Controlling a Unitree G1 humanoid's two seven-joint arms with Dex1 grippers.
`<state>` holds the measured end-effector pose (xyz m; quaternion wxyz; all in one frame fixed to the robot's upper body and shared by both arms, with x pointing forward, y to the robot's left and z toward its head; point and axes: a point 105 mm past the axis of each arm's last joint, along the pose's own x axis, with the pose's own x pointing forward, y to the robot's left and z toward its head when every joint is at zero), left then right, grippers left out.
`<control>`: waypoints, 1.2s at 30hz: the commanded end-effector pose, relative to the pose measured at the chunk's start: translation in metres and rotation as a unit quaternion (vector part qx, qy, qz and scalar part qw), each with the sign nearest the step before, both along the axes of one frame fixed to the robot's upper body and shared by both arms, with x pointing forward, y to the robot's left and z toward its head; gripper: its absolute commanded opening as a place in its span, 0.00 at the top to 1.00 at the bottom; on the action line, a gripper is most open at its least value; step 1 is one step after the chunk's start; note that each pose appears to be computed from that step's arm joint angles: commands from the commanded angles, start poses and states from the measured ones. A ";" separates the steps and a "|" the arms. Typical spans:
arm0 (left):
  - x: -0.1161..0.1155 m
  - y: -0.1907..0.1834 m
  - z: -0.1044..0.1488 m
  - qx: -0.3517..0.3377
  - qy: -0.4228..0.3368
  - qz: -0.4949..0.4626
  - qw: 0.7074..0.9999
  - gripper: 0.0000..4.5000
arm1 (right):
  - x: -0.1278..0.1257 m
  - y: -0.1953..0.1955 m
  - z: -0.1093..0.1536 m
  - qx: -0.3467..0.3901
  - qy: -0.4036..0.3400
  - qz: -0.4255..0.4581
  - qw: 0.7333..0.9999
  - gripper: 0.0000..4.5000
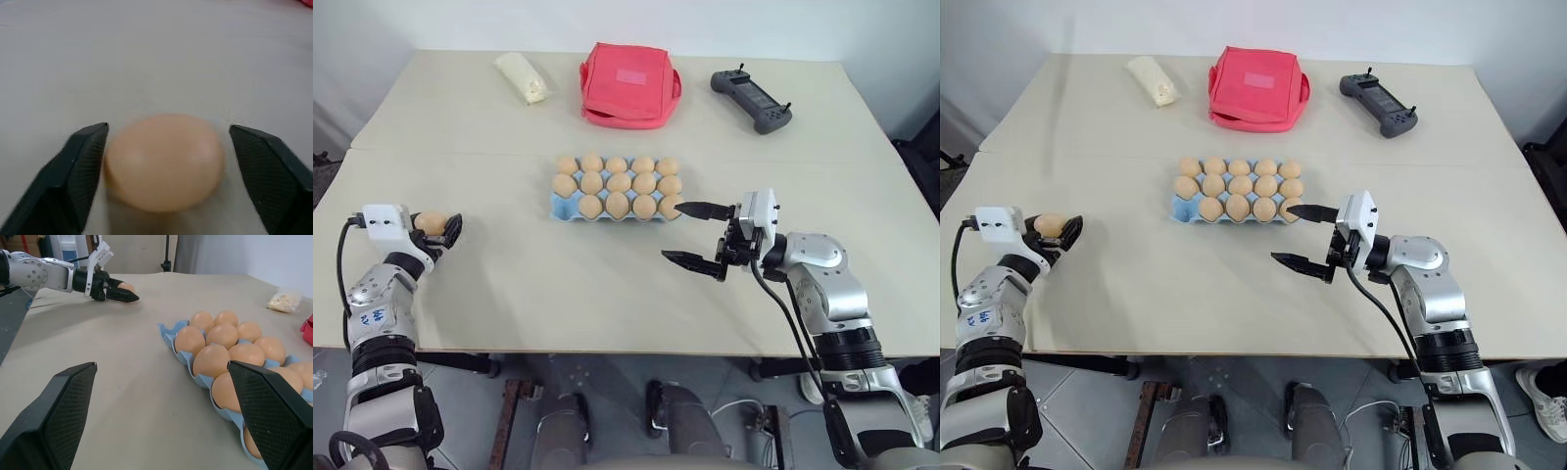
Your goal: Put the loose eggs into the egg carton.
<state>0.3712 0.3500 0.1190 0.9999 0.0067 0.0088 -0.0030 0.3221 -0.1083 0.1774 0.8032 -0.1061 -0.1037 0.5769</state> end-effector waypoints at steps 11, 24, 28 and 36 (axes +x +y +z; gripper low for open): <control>0.011 -0.095 0.044 0.040 -0.082 -0.210 0.973 0.41 | -0.005 -0.004 0.000 0.016 -0.011 -0.019 1.000 0.00; 0.045 -0.192 0.044 0.064 -0.058 -0.331 0.940 0.41 | -0.016 -0.002 -0.009 0.029 -0.005 -0.039 0.999 0.00; 0.041 -0.186 0.044 0.063 -0.062 -0.335 0.938 0.17 | -0.018 -0.003 -0.009 0.032 -0.005 -0.047 0.998 0.00; -0.001 -0.138 0.054 0.106 -0.078 -0.323 0.937 0.01 | -0.015 -0.013 -0.009 0.028 -0.004 -0.060 0.998 0.00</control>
